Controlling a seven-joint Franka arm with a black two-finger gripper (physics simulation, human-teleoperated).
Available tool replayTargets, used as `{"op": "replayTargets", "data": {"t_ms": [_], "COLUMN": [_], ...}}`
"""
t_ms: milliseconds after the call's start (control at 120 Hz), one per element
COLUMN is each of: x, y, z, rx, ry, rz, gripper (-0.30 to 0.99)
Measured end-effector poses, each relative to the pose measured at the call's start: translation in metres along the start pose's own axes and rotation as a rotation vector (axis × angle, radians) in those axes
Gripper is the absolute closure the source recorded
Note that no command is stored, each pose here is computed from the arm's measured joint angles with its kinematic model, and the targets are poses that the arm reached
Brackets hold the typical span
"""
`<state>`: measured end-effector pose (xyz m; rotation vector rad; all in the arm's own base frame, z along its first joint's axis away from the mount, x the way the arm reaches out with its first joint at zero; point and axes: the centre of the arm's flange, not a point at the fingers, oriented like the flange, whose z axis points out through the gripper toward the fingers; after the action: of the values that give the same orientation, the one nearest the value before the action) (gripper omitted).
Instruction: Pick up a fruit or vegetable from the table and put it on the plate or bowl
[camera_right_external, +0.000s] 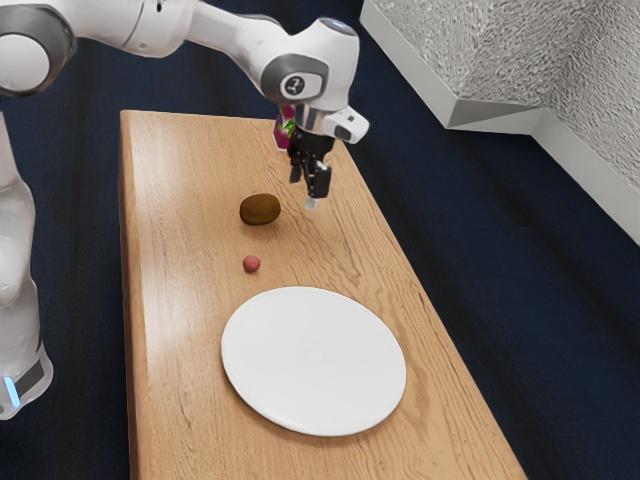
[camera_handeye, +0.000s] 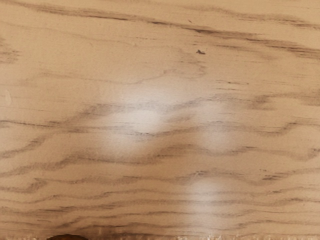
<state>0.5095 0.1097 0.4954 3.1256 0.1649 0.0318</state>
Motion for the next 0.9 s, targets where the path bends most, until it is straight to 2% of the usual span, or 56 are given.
{"op": "replayTargets", "data": {"t_ms": [367, 667, 900], "x": [-0.024, -0.037, -0.044], "y": [-0.017, -0.044, -0.045], "z": [0.011, 0.027, 0.037], "rx": [0.020, 0.010, 0.006], "ry": [-0.006, -0.036, -0.050], "rz": [-0.003, -0.048, -0.049], "gripper": [0.00, 0.00, 0.00]}}
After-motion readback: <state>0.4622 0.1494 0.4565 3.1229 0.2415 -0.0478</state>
